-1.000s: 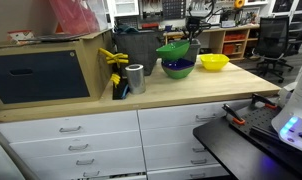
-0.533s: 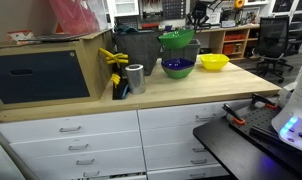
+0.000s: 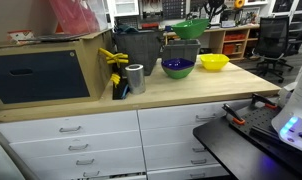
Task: Unstack the bowls
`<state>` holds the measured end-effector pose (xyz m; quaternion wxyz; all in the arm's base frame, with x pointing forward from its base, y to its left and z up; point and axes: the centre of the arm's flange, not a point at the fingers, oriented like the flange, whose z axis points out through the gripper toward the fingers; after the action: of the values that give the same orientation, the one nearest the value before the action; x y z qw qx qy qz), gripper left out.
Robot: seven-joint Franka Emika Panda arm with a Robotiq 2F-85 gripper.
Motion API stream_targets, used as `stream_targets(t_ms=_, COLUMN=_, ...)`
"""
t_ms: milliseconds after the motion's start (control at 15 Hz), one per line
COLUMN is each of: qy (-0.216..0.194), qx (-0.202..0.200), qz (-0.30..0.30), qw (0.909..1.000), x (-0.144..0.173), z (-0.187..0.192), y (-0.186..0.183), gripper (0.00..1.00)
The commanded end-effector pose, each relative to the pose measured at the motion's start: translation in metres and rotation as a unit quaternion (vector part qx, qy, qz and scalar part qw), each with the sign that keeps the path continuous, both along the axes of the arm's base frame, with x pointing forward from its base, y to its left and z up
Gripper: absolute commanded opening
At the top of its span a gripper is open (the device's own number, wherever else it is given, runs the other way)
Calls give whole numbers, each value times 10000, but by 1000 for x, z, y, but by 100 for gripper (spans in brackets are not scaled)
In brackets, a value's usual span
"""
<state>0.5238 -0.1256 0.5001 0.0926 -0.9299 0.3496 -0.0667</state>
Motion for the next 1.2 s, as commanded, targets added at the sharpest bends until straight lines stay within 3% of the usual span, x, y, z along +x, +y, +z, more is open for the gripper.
stream_targets(t_ms=0, qy=-40, qx=100, qz=-129, qw=9999, x=-48, z=4, y=-20, gripper=1)
stream_targets(t_ms=600, qy=121, qx=43, qz=-792, qw=9968, x=-138, z=-19, y=-78, gripper=1)
stream_targets(t_ms=1133, qy=744, qx=-297, qz=-1361, qw=9874, x=-206, z=-91, y=-133, gripper=1)
